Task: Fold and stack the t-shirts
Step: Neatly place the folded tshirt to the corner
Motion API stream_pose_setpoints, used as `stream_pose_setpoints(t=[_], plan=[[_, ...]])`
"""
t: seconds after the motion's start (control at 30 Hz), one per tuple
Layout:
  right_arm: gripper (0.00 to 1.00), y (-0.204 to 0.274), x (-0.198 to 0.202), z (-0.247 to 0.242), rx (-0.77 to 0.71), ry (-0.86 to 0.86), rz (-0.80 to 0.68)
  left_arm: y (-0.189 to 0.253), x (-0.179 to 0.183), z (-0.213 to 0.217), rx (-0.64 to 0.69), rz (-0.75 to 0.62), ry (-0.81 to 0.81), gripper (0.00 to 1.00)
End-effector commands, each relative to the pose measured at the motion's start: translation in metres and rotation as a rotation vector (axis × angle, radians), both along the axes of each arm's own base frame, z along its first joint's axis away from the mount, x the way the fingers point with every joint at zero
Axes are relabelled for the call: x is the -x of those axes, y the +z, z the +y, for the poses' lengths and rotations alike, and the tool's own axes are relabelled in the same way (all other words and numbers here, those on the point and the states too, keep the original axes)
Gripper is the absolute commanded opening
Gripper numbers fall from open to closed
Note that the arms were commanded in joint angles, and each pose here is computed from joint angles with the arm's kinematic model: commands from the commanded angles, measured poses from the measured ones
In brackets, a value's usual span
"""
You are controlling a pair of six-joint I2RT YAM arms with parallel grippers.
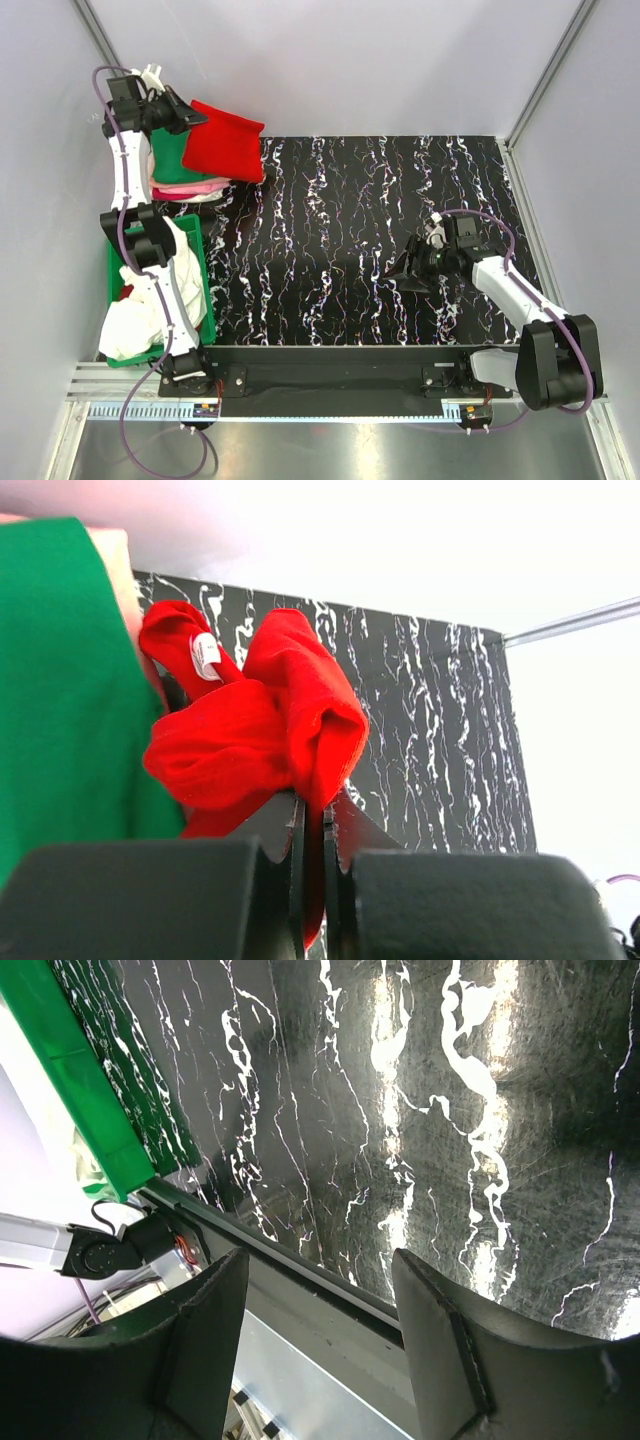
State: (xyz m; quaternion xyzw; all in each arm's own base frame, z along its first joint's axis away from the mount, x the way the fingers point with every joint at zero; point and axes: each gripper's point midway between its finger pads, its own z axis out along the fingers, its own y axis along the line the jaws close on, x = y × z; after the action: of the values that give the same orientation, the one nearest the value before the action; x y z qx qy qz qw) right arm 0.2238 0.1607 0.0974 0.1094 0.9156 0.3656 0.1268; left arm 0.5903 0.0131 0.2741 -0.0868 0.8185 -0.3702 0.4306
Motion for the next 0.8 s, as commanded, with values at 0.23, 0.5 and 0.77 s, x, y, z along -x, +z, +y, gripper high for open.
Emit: stream_pose_setpoints(t=[0.23,0.5,0.77], plan=[[0.66,-0.002,-0.005,0.001,0.005,0.018,-0.036,0.104,0.023,0.015,0.011,-0.246,0.003,0.0],[0.66,-0.007,-0.006,0.002,0.006,0.021,-0.023,0.094,0.018,0.041,0.008,-0.228,0.062,0.0],[0.66,-0.011,-0.009,0.002,0.005,0.023,-0.013,0.101,0.022,0.07,0.002,-0.243,0.128,0.0]])
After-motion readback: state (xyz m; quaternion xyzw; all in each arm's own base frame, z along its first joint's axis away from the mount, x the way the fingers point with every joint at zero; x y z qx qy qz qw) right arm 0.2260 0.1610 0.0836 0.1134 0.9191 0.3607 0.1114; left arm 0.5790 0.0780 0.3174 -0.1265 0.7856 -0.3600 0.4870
